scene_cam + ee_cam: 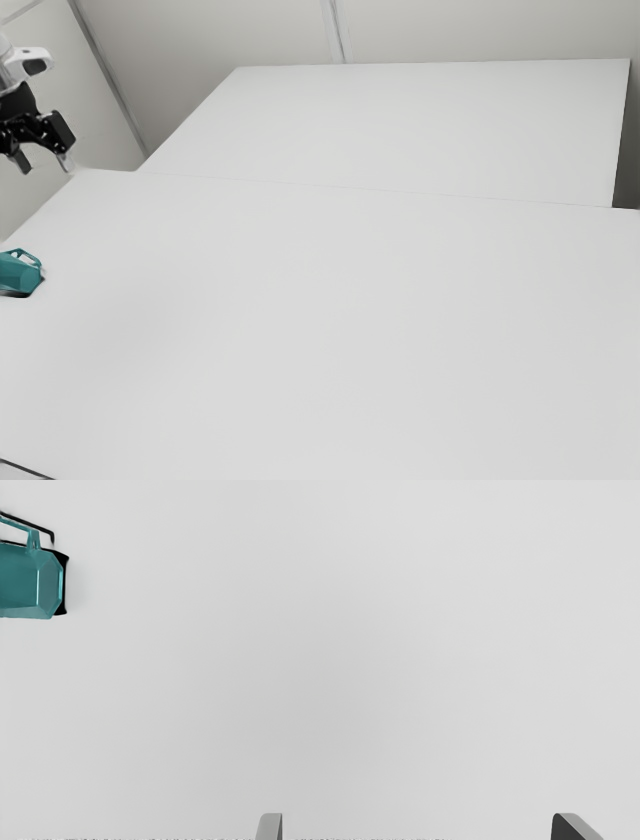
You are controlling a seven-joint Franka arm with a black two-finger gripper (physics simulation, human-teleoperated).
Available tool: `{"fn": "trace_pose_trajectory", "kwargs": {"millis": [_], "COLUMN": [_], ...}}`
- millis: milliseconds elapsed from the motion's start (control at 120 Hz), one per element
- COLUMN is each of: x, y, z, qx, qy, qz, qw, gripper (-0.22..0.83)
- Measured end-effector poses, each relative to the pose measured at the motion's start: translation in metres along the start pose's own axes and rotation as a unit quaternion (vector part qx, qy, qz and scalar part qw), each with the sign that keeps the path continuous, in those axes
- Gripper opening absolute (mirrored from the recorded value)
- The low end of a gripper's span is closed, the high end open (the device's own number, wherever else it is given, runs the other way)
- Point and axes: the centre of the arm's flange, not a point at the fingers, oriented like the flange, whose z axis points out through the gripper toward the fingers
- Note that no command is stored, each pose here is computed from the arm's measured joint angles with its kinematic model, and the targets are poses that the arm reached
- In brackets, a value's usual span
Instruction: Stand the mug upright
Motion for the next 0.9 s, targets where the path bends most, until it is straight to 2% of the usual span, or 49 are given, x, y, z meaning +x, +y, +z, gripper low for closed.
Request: {"fn": "trace_pose_trajectory", "kwargs": {"millis": [275,475,700,900], "x": [-0.022,-0.011,-0.021,-0.029], "y": [-0.107,-0.159,-0.227,-0.284], "z": [0.025,0.052,0.084,0.119], "qx": [-0.019,-0.031,-0.059,-0.096], "qy": [-0.004,-0.002,0.011,0.041], "qz": [-0.035,-0.027,-0.022,-0.004], "qw": [0.999,0.999,0.998,0.994], "gripper": [0.60,0.60,0.60,0.60]}}
